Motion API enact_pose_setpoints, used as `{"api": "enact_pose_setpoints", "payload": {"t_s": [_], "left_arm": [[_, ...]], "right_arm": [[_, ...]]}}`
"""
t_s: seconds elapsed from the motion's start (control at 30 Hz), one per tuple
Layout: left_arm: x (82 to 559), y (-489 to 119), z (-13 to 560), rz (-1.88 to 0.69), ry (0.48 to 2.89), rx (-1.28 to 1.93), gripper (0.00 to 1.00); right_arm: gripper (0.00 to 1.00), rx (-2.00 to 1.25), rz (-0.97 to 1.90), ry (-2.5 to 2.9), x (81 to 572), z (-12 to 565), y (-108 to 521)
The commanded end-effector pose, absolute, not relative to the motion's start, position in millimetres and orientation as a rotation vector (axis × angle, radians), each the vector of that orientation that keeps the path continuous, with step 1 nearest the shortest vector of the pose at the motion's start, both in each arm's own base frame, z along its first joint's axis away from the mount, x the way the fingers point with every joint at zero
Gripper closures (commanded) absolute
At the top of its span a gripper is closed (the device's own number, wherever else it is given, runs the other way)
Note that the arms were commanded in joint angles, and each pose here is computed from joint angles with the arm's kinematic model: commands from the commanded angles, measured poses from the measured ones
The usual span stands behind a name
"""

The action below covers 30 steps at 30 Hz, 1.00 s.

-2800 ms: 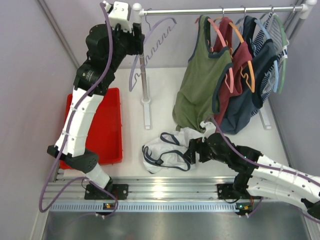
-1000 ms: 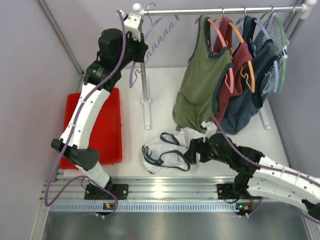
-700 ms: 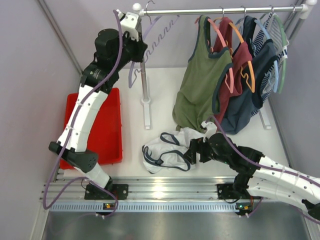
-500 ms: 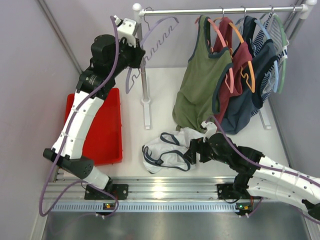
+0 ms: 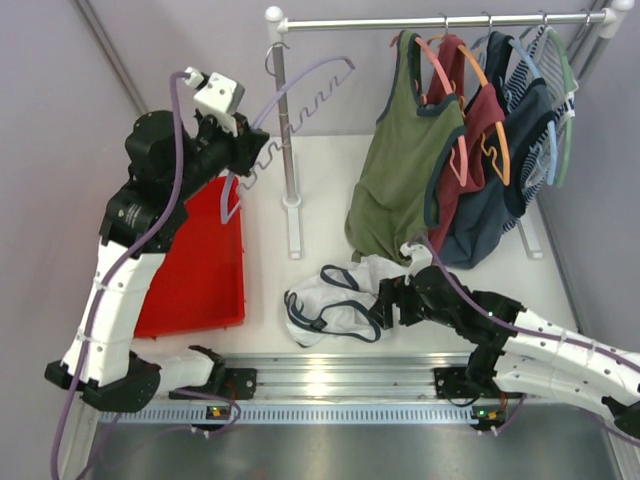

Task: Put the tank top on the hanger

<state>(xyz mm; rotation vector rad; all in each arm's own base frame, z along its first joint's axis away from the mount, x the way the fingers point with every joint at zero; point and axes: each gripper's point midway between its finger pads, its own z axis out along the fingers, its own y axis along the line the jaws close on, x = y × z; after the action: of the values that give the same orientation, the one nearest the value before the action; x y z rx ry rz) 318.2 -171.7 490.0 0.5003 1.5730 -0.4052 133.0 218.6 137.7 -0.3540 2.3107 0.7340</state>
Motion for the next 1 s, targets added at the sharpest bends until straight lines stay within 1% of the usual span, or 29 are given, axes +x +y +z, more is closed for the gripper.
{"api": "enact_pose_setpoints", "payload": {"t_s": [0.0,0.07,0.1,0.13,0.17,0.27,0.3,0.33,0.37,0.53,0.73,0.9,0.97], "left_arm": [[283,-175,478,-0.495,1.585,0.568,1.00],[259,-171,466,-0.533,1.619,0.599,1.00],[251,-169,446,-0.543,1.681,0.607,1.00],[243,-167,438,-0.552,1.702,0.608,1.00],[237,-166,422,-0.565,1.742,0.615,1.00],[201,-159,407,-0.620,1.760,0.644,1.00],[195,-158,394,-0.632,1.786,0.653,1.00],[180,-155,396,-0.648,1.765,0.664,1.00],[172,-153,384,-0.659,1.805,0.673,1.00],[137,-139,370,-0.696,1.853,0.633,1.00],[107,-131,358,-0.738,1.879,0.624,1.00],[94,-132,346,-0.784,1.890,0.646,1.00],[91,-133,341,-0.788,1.900,0.662,1.00]], "right_arm": [[0.18,-0.364,0.743,2.251,139,162,224],[0.22,-0.370,0.737,2.262,138,159,224],[0.24,-0.381,0.731,2.273,137,156,224],[0.27,-0.393,0.730,2.279,136,155,224],[0.31,-0.413,0.739,2.292,133,153,225],[0.38,-0.455,0.755,2.309,125,148,226],[0.38,-0.462,0.757,2.314,124,145,225],[0.38,-0.482,0.769,2.311,121,145,228],[0.38,-0.501,0.764,2.321,120,141,230],[0.38,-0.578,0.741,2.329,114,138,244],[0.39,-0.609,0.592,2.371,118,120,244],[0.47,-0.624,0.509,2.384,124,113,244],[0.52,-0.633,0.477,2.396,125,108,243]]}}
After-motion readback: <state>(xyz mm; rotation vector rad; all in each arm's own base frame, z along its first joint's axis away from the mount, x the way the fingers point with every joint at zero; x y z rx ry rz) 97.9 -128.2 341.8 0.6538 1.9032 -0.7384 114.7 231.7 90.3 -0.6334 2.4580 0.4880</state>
